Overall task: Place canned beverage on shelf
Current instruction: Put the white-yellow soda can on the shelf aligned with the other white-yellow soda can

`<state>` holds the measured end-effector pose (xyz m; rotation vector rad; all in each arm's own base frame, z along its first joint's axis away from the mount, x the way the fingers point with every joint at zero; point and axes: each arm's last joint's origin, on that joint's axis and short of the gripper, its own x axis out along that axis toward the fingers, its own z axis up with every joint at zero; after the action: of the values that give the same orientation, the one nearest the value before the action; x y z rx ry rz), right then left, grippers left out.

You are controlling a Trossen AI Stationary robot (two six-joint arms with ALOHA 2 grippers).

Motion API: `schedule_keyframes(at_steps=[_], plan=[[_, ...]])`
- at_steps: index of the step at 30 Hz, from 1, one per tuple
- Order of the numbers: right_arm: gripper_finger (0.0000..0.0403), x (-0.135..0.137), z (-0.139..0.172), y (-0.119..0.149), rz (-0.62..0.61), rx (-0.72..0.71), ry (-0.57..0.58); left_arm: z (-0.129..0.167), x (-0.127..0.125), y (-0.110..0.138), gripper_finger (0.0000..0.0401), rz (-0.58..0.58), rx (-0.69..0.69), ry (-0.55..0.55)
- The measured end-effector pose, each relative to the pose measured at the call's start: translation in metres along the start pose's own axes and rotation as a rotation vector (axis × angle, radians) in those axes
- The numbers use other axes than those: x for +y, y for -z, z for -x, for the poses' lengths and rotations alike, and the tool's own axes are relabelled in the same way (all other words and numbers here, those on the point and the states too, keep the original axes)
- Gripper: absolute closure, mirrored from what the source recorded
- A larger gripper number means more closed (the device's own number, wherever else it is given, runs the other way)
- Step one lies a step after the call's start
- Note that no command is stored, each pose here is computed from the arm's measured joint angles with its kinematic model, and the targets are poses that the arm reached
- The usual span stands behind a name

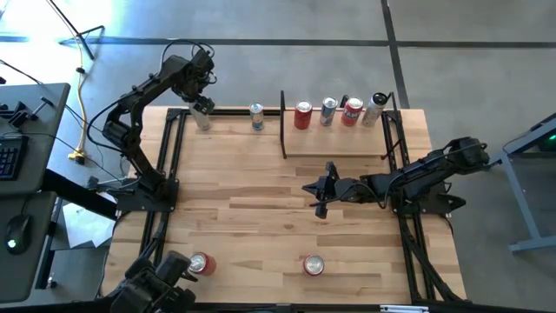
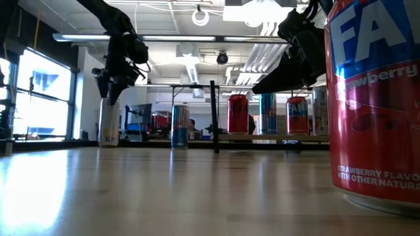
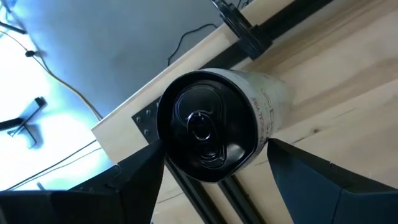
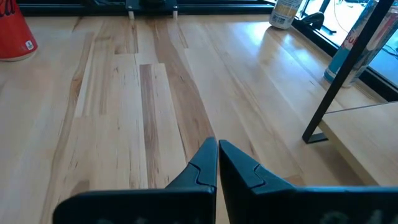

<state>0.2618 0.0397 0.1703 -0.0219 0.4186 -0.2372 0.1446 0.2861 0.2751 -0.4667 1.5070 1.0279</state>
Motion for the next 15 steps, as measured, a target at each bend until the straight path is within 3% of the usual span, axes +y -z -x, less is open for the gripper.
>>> schedule_keyframes(at_steps=[15], plan=[[0.0402, 0.000, 0.000, 0.000, 0.000, 0.000, 0.000, 0.016, -0.003, 0.009, 0.0130, 0.018, -0.030, 0.026]])
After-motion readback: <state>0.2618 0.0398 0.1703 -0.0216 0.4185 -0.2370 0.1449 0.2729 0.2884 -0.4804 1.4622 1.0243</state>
